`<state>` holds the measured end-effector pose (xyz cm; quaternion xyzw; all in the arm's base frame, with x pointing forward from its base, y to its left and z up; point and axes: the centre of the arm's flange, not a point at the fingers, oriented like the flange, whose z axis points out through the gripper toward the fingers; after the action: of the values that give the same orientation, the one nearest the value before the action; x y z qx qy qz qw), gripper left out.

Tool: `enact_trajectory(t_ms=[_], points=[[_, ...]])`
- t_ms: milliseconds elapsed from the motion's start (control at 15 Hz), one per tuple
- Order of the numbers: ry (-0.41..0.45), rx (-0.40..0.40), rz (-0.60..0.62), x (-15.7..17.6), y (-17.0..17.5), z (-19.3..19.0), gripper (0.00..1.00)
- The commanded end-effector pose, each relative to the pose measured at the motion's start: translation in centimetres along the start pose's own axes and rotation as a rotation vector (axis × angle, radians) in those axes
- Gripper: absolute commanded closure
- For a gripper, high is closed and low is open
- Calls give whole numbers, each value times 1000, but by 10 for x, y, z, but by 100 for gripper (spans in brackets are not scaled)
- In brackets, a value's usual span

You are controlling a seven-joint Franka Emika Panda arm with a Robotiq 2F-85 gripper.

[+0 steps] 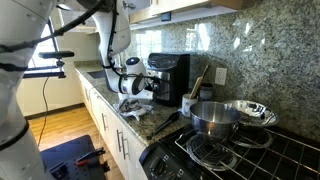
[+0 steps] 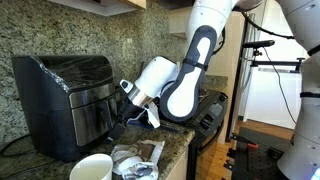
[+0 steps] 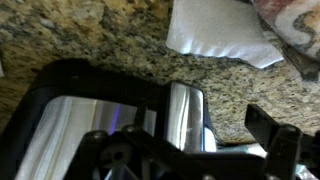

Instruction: Open and close the air fryer

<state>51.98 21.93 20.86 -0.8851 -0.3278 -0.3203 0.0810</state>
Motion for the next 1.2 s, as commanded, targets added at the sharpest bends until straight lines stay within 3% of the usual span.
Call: enact_trajectory(t_ms=[0,533,1133], points=[[9,44,9,-3,7,-23,0],[-6,102,23,-7,16,-46,0],[-49,44,50,4,30,-85,0]])
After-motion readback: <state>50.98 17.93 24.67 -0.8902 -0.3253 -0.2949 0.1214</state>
